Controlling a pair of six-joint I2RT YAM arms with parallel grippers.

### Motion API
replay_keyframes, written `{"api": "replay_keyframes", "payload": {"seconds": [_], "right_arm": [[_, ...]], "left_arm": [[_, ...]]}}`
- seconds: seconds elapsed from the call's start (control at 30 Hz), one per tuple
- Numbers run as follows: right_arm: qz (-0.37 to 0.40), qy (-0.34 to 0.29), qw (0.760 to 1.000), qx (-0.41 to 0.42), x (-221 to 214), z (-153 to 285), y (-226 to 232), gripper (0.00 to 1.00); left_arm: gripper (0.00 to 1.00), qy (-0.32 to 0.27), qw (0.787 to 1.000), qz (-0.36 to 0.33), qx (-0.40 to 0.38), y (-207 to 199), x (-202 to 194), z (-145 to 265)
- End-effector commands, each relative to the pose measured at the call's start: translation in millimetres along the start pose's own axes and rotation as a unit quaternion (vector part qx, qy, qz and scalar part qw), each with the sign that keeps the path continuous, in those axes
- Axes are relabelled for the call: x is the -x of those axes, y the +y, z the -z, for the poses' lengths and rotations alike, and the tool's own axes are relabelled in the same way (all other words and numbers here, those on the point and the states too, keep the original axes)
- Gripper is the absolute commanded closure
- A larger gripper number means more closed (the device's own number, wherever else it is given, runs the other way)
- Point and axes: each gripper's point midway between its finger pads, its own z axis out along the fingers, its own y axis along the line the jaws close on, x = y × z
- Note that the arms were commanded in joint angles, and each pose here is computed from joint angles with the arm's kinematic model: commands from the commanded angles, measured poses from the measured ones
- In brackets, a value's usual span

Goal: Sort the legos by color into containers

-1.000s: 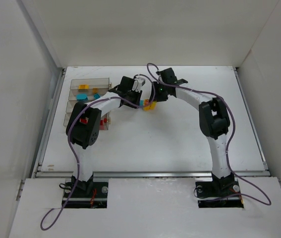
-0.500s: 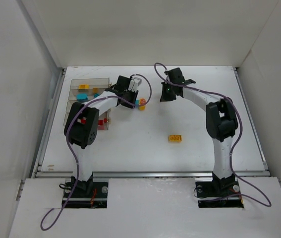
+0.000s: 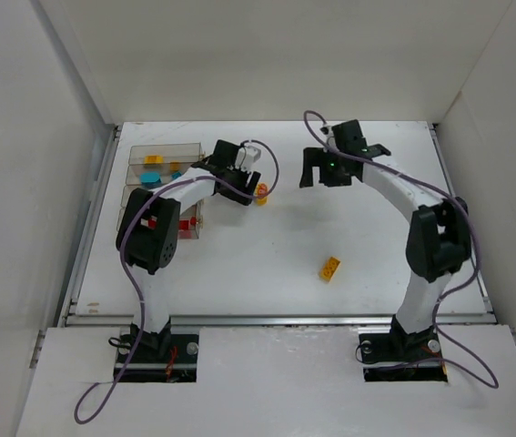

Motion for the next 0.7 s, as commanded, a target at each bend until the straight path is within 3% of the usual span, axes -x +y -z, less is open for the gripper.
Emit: {"api": "replay_keyframes", "payload": {"seconds": [0.0,0.07,0.13,0.23,0.37,0.47,0.5,0.6,0.67], "right_arm": [[-0.055,-0.047,0.997,-0.035,8.8,50.1,-26.3,0.0],[-0.074,-0.074,0.992,-0.07,17.2,65.6,-43.1,0.0],[-0.084,-0.092,0.988,-0.088,24.2,76.1,-52.1,0.0],[-0.123,-0.138,0.978,-0.097,46.2,102.1,-66.9,0.0],[-0.155,-0.219,0.953,-0.142,64.3,149.2,-83.6,0.0],[-0.177,-0.296,0.913,-0.216,65.7,202.7,-103.8,0.0],[-0.179,-0.299,0.909,-0.228,65.6,205.1,-107.9,0.0],[-0.169,-0.346,0.894,-0.23,66.3,239.7,-104.2,0.0],[-0.173,-0.358,0.884,-0.245,57.1,248.2,-109.5,0.0]], "left_arm": [[0.34,-0.038,0.999,-0.034,-0.001,-3.3,26.0,34.4],[0.33,-0.057,0.997,-0.058,0.002,-2.7,42.4,50.1],[0.26,-0.066,0.994,-0.084,0.001,-8.2,54.0,63.4],[0.0,-0.086,0.984,-0.158,0.001,-24.0,69.7,86.2],[0.0,-0.119,0.954,-0.275,-0.002,-70.0,87.3,110.9],[0.0,-0.152,0.912,-0.38,-0.013,-132.1,96.7,114.9],[0.0,-0.147,0.914,-0.379,0.001,-126.7,94.4,116.5],[0.0,-0.188,0.869,-0.456,0.024,-157.3,106.3,122.4],[0.0,-0.22,0.864,-0.453,0.021,-163.6,119.5,131.7]]}}
